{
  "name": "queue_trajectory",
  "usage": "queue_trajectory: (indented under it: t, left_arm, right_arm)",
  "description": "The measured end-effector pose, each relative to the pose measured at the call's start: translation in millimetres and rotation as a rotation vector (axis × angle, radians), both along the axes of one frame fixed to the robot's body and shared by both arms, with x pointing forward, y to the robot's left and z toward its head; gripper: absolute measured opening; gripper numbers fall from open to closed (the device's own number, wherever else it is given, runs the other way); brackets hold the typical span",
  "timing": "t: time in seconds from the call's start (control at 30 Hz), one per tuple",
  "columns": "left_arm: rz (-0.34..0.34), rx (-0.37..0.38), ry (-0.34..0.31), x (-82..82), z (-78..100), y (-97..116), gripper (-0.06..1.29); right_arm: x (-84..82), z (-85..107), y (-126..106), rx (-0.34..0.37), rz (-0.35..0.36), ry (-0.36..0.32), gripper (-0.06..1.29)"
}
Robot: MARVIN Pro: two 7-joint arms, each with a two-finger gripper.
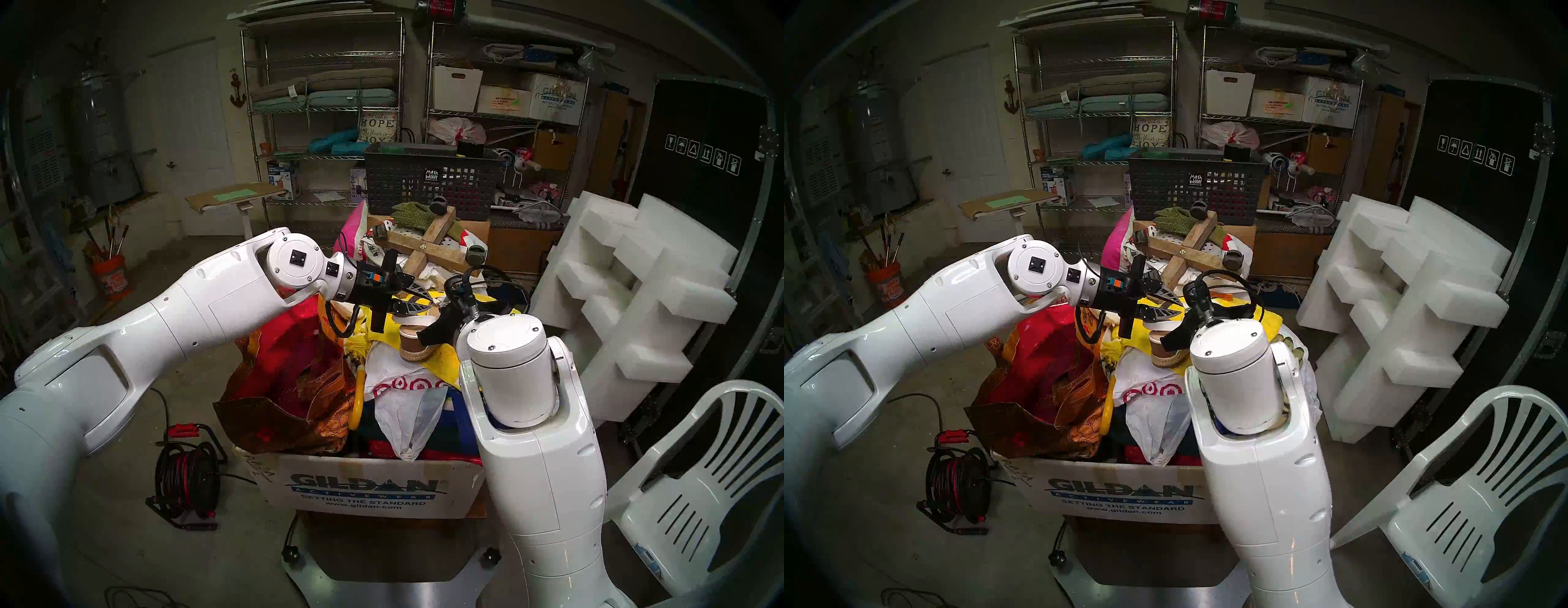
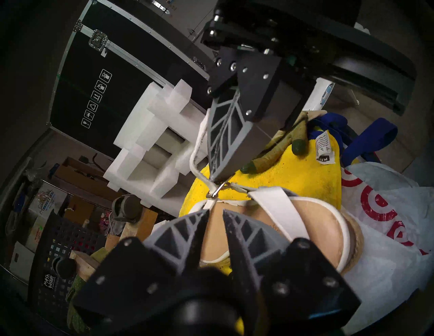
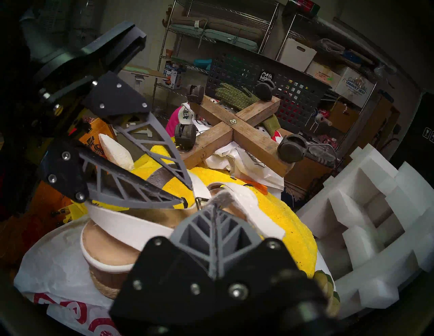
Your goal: Unbuckle a shoe
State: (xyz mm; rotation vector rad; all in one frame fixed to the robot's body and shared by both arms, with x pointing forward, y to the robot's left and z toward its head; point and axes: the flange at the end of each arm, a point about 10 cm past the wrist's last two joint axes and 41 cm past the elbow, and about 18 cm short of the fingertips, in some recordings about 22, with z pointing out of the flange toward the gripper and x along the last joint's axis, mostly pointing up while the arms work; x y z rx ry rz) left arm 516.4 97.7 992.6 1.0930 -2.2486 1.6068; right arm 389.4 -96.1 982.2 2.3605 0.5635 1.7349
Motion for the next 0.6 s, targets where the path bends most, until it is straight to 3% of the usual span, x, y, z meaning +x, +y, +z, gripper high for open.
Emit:
queue_trajectory:
  t: [0.2, 0.3, 0.6]
  left_arm:
    - [0.004, -0.006, -0.018, 0.9, 1.8, -3.1, 0.38]
    - [0.001, -0.005, -0.019, 0.3, 1.9, -4.1, 0.55]
    - [-0.007, 0.002, -0.011, -2.6, 0.1, -6.9, 0.45]
  right_arm:
    - [-0.1, -0.1, 0.5, 0.003, 0.003, 0.001, -0.03]
    - [-0.3, 0.1, 0.8, 0.004, 0.005, 0.001, -0.03]
    - [-2.1, 1.6, 1.3, 0.006, 0.007, -0.004, -0.03]
